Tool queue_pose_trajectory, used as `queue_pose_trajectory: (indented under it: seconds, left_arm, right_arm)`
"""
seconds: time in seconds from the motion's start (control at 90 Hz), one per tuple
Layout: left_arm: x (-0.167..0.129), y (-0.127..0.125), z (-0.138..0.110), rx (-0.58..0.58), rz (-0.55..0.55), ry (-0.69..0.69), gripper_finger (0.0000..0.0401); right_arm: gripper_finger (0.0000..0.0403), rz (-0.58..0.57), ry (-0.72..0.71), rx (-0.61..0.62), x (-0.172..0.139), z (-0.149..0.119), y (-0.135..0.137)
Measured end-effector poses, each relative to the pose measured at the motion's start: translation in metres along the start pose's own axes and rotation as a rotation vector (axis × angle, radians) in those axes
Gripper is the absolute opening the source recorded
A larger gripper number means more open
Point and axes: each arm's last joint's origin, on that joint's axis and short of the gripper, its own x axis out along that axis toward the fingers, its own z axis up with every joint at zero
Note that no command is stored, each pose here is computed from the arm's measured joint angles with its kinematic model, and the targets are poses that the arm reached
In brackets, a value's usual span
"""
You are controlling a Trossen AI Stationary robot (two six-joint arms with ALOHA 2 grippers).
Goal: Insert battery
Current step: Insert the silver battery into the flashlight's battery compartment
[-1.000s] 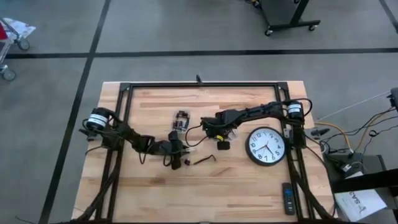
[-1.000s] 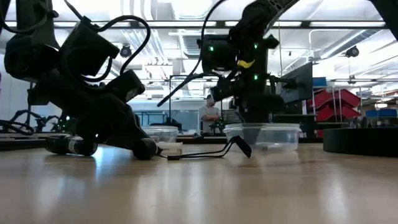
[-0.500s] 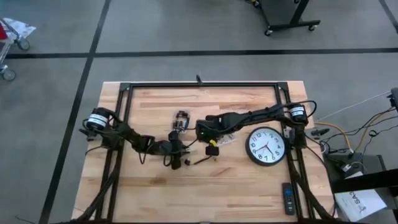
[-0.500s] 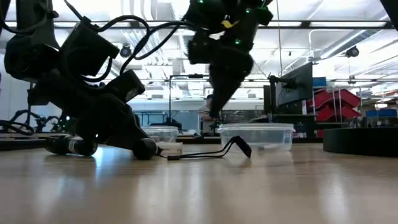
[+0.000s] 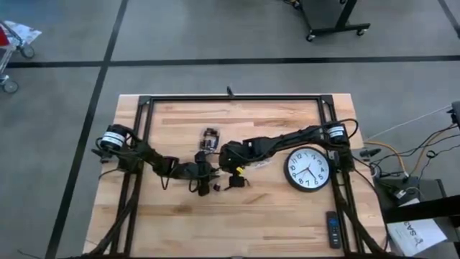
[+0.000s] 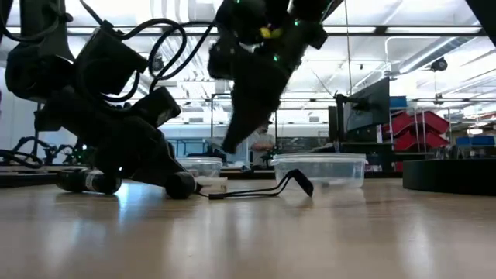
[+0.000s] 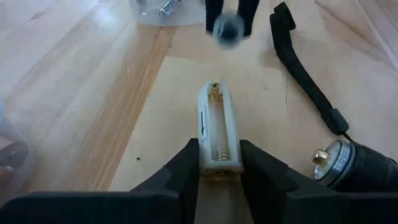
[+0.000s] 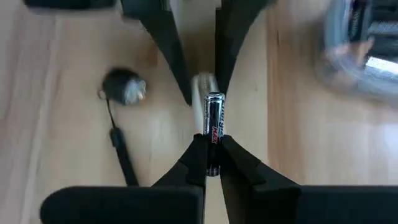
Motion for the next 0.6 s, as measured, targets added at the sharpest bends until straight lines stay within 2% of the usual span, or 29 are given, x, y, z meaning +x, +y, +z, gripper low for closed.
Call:
queue_pose_trajectory:
  seconds: [0.222, 0.4, 0.6]
  left_arm:
    - [0.0, 0.0, 0.0, 0.0, -0.002, -0.001, 0.0085]
    - [0.0, 0.0, 0.0, 0.0, -0.002, -0.002, 0.0092]
    - [0.0, 0.0, 0.0, 0.0, -0.002, -0.002, 0.0082]
  right_arm:
    - [0.0007, 0.025, 0.027, -0.002, 0.018, -0.006, -0.001]
    - [0.0008, 0.024, 0.033, -0.002, 0.023, -0.007, -0.001]
    - [0.0008, 0.008, 0.026, -0.026, 0.022, -0.006, 0.0]
